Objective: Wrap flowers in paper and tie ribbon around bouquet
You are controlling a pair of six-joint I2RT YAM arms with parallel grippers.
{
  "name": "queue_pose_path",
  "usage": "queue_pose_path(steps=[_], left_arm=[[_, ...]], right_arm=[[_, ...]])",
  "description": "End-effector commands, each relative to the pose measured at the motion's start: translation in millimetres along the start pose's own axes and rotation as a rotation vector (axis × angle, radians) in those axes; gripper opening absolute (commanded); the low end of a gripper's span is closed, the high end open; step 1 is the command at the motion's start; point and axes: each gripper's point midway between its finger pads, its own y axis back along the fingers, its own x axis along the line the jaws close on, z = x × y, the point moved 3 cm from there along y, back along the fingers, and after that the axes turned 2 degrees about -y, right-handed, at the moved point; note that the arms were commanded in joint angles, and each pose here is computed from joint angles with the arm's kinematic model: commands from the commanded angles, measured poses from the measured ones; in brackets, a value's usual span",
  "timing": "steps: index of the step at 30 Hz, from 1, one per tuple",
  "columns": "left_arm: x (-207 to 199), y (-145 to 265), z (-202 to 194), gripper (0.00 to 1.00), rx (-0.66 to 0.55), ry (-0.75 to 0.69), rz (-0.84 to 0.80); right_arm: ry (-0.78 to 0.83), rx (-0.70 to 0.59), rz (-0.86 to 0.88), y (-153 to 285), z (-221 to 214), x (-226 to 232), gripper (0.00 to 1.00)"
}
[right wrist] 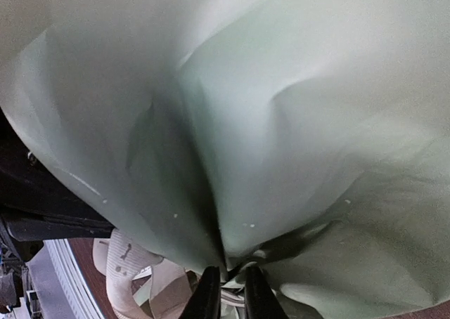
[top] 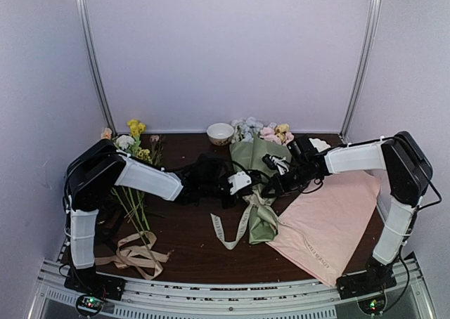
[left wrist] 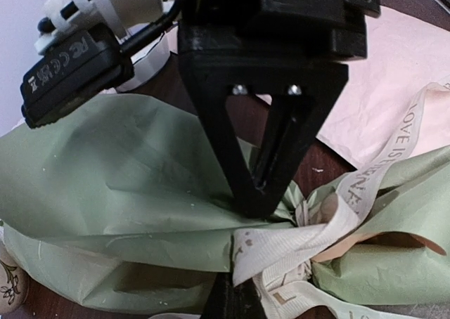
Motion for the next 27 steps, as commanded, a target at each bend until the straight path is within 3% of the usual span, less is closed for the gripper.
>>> queue_pose_path(steps=[1, 16, 22, 27], left_arm=[[11, 10, 27, 0.00, -0.084, -0.011, 0.045], [12, 11, 22, 0.00, -0.061, -0.002, 0.050], [13, 14, 22, 0.00, -0.064, -0.001, 0.051], [12, 14, 22, 0.00, -0.063, 0.004, 0.046]], right_arm=[[0.063, 0.004, 0.105, -7, 3, 21, 0.14], [0.099, 0.011, 0.186, -10, -4, 34, 0.16], [0.136, 0.059, 0.149, -12, -12, 29, 0.31], [0.165, 0.109, 0.137, -22, -19, 30, 0.35]])
